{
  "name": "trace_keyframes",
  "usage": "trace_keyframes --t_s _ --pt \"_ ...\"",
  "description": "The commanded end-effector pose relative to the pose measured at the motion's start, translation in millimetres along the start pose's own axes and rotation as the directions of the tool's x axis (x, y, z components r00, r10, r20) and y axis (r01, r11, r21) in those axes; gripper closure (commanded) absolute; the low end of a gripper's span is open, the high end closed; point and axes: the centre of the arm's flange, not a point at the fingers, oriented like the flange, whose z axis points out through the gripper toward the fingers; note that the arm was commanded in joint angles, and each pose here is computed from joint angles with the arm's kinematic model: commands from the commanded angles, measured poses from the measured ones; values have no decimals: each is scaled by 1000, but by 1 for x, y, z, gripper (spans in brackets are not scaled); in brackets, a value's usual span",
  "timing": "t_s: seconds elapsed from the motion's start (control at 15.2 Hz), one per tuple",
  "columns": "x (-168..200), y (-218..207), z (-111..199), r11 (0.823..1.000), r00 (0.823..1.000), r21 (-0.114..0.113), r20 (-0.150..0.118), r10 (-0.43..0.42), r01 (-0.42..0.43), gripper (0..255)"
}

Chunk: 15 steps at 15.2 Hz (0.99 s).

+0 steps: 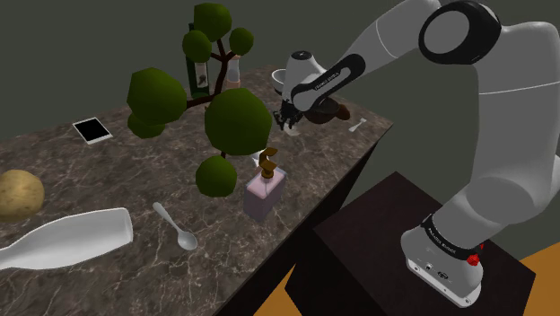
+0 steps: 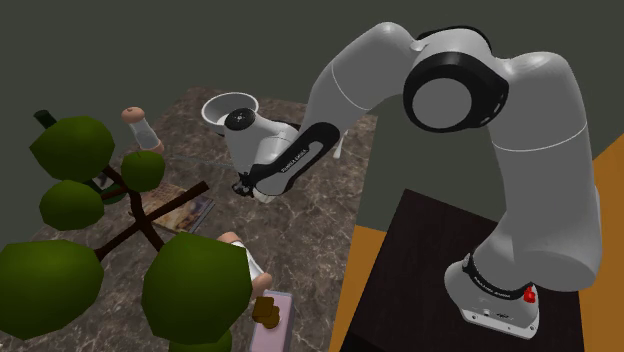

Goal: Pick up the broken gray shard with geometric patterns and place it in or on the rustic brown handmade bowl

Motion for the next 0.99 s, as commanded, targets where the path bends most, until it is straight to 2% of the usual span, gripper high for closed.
trace_keyframes --t_s 0.0,0.4,0.92 --pt "-1 6 6 1000 1000 -11 11 6 -6 255" --pt "-1 7 6 1000 1000 -11 11 6 -6 255" --pt "6 9 -35 1000 1000 -11 11 6 -6 255"
